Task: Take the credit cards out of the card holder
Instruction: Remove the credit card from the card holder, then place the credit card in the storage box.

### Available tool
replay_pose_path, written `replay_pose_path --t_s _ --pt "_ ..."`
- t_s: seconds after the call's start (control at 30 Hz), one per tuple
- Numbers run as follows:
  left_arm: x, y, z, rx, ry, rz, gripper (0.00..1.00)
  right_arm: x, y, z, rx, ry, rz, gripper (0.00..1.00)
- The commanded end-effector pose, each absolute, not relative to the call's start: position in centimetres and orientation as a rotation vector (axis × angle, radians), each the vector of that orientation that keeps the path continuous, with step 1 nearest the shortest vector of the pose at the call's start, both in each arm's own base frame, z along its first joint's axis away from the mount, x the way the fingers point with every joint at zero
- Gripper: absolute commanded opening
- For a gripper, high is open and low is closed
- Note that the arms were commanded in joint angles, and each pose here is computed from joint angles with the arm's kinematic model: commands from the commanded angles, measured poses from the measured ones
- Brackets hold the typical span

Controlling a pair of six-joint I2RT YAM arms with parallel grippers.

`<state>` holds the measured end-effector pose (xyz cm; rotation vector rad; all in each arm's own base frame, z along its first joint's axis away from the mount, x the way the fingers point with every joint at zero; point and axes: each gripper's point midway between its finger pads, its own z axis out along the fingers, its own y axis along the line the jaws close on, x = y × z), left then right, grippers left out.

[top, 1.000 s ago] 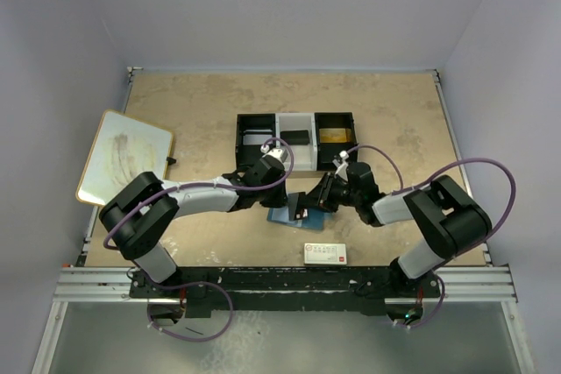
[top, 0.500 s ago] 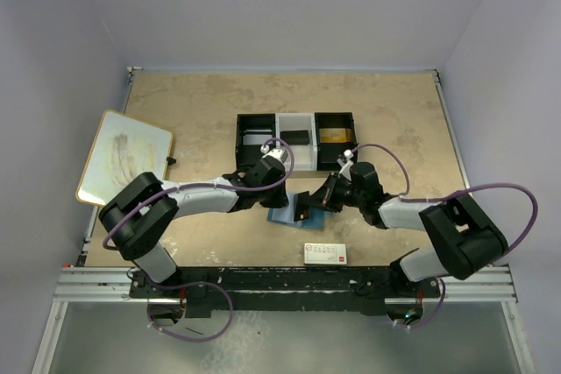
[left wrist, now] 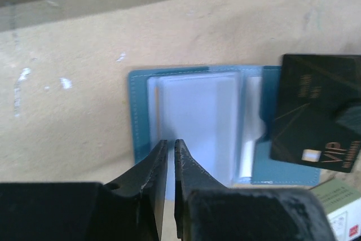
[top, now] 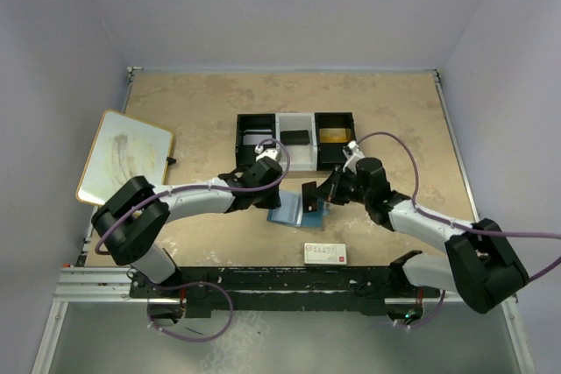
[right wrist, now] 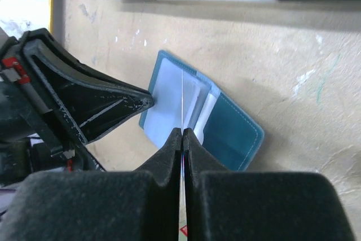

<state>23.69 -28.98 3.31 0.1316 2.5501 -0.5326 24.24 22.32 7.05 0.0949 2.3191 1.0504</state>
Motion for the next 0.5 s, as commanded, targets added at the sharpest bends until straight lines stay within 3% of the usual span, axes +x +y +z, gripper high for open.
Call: replay_pose_path --t_s 0.0,0.33,0.47 --pt "23.6 -26.9 4.1 0.137 2.534 -0.431 0.10 26.7 21.5 11.0 -0.012 2.140 0.949 0.00" --pt "25.8 -25.2 7.9 0.096 2.405 -0.324 0.29 27.5 20.3 17.5 -0.246 1.808 0.825 0.00" --pt "26.4 -23.3 8.8 0.066 2.364 -0.210 0.48 27.2 20.4 19.4 -0.335 1.681 0.808 0.00"
